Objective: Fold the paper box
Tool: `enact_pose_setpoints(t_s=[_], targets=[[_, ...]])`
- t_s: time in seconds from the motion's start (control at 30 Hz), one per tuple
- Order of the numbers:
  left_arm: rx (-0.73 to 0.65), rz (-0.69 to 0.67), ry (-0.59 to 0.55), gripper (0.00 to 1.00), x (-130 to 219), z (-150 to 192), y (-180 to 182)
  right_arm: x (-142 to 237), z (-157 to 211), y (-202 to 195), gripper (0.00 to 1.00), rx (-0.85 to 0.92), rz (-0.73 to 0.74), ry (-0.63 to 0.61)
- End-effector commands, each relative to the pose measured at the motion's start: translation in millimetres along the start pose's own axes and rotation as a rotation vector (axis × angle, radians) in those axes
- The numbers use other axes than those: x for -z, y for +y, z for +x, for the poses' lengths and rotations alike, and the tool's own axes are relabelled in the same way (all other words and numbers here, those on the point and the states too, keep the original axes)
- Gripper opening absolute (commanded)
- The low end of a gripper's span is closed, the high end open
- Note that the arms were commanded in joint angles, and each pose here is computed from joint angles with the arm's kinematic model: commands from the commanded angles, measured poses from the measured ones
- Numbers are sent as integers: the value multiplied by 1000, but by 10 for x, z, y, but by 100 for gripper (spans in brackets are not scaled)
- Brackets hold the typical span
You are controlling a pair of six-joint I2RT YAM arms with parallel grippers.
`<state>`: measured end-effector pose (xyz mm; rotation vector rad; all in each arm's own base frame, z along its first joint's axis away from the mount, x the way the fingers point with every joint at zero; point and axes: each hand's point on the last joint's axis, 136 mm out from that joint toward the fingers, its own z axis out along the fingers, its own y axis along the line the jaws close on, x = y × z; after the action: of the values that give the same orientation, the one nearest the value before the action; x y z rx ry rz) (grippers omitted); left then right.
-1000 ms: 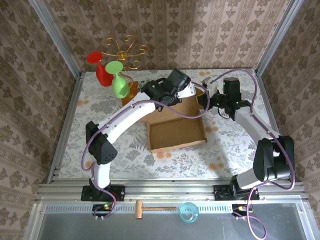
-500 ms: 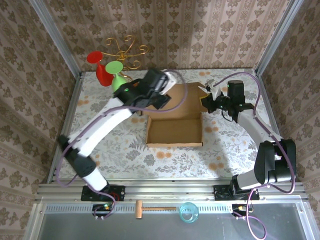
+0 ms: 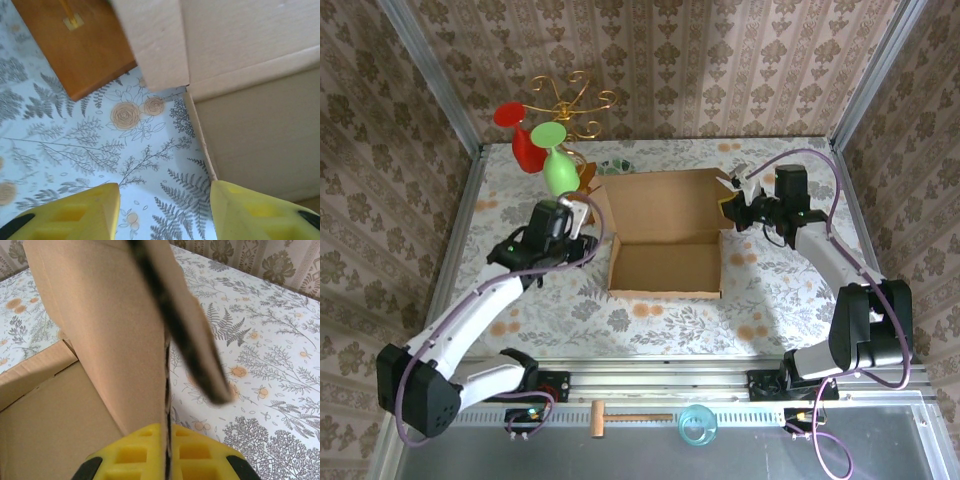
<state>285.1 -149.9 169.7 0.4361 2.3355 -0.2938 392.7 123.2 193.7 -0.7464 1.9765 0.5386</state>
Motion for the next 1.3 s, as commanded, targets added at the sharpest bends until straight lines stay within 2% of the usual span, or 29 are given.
enact_pose_setpoints(t_s=[0.0, 0.17, 0.33, 0.47, 1.27], targets=[[119, 94, -267, 51, 34, -429, 56, 58, 5, 94, 0, 23, -29, -9], [136, 194, -409, 55, -102, -424, 86, 55, 28, 119, 0, 15, -42, -5], [139, 259, -442, 57, -251, -429, 74, 55, 27, 130, 0, 11, -48, -8], [168, 261, -471, 58, -355, -483, 141, 55, 23, 138, 0, 6, -53, -11], [200, 263, -451, 59, -838, -879, 226, 44, 58, 177, 0, -14, -71, -8]])
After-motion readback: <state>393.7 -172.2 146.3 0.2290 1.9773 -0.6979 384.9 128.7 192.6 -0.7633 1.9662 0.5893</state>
